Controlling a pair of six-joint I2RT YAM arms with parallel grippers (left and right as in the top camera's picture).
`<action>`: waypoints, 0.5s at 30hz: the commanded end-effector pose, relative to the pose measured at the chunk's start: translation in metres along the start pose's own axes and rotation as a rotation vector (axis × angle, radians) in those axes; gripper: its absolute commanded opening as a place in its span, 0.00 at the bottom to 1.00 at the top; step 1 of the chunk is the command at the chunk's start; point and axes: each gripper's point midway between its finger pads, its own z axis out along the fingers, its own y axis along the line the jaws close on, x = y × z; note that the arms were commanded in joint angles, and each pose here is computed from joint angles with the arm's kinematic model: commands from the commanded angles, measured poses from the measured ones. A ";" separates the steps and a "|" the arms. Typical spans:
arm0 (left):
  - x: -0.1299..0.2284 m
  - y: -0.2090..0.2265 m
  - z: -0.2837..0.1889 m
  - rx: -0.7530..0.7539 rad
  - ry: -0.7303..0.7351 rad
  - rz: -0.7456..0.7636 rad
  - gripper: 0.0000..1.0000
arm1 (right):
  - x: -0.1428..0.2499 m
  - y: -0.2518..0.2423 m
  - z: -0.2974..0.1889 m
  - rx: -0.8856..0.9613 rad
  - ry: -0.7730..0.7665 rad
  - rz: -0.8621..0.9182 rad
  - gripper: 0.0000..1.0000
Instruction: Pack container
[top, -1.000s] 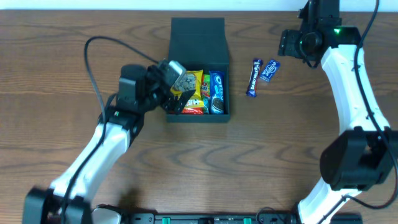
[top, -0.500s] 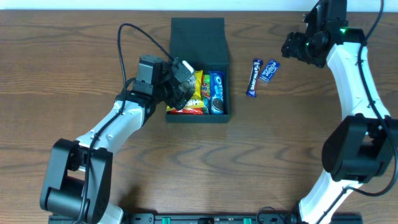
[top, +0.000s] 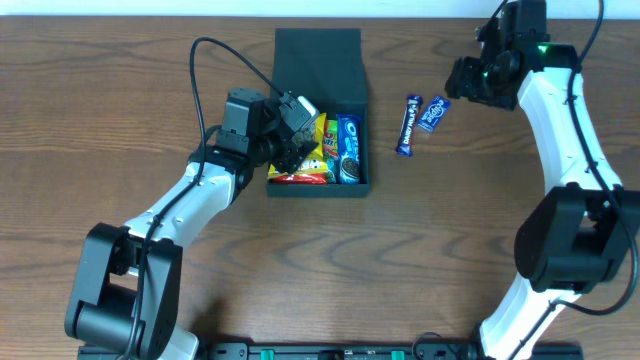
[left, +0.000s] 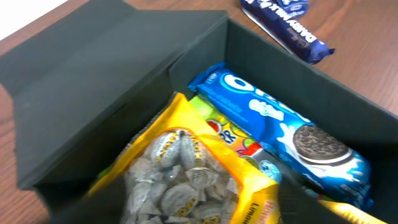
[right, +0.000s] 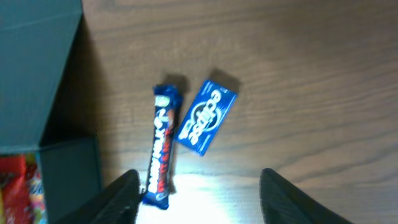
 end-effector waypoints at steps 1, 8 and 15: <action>-0.023 -0.006 -0.008 0.032 -0.058 0.001 0.06 | 0.010 0.010 0.002 -0.029 0.037 -0.031 0.57; -0.009 -0.011 -0.006 0.045 0.002 0.023 0.05 | 0.029 0.036 0.010 -0.042 0.099 -0.058 0.54; 0.012 -0.014 -0.007 0.048 0.084 0.055 0.06 | 0.048 0.052 0.041 -0.035 0.171 -0.034 0.52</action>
